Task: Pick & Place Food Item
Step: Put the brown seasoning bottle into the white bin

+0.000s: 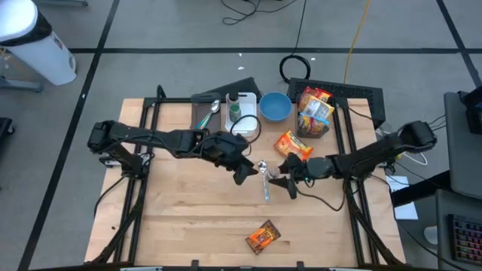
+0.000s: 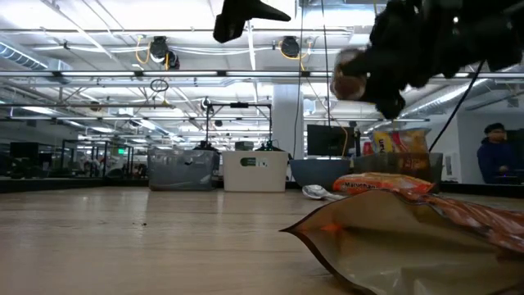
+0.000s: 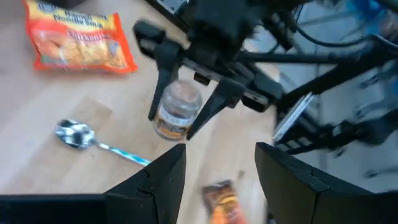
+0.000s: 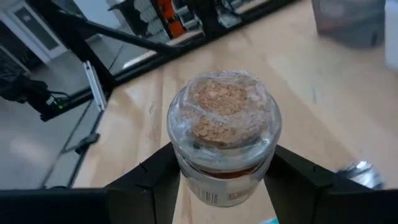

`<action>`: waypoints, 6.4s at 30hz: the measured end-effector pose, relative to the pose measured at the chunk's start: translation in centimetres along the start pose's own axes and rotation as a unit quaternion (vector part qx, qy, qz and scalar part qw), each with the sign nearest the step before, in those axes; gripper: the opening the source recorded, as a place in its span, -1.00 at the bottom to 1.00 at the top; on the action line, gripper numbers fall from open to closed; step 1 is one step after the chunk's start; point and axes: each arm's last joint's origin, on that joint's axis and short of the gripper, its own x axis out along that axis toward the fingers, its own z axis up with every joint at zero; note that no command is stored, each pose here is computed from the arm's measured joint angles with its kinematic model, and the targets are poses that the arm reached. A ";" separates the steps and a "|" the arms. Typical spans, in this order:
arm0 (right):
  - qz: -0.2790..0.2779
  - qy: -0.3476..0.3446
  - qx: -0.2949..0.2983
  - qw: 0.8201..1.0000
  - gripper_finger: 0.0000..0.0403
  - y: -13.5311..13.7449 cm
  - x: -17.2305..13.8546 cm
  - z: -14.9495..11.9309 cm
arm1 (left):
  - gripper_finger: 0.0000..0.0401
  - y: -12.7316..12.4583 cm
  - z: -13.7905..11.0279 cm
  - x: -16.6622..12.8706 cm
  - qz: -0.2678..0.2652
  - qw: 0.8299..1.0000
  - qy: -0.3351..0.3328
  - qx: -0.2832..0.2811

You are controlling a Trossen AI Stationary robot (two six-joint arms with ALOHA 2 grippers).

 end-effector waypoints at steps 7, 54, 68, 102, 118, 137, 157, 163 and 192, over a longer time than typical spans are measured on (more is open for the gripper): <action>-0.020 0.040 -0.094 0.995 -0.08 2.9 -1.2 5.5 | 0.00 0.7 1.5 -0.2 -0.008 0.992 -0.046 -0.120; 0.082 0.274 -0.034 0.958 -0.08 4.8 -3.1 8.2 | 0.00 2.0 2.8 8.0 -0.064 0.931 0.115 -0.340; 0.104 0.281 0.006 0.954 -0.08 2.0 -1.4 9.2 | 0.00 1.6 3.1 8.0 -0.083 0.938 0.098 -0.321; 0.131 0.263 -0.008 0.956 -0.08 1.5 3.0 13.9 | 0.00 2.9 5.0 3.8 -0.026 0.979 0.050 -0.197; 0.098 0.235 -0.021 0.967 -0.08 1.8 2.2 14.6 | 0.00 1.3 7.0 -2.6 0.031 0.994 -0.085 -0.064; 0.136 0.226 -0.066 0.962 -0.08 4.8 2.7 13.4 | 0.00 -0.5 6.8 -5.3 0.072 0.985 -0.153 -0.034; 0.125 0.041 -0.085 0.988 -0.08 5.0 -0.7 18.4 | 0.00 -5.2 7.9 -7.7 -0.061 0.948 -0.275 0.150; 0.124 0.048 -0.086 0.987 -0.08 4.9 -0.2 18.1 | 0.00 -5.6 6.9 -7.2 -0.048 0.951 -0.249 0.178; 0.133 0.031 -0.077 0.988 -0.08 4.6 -0.1 18.7 | 0.00 -4.0 5.0 -2.3 -0.045 0.977 -0.118 0.172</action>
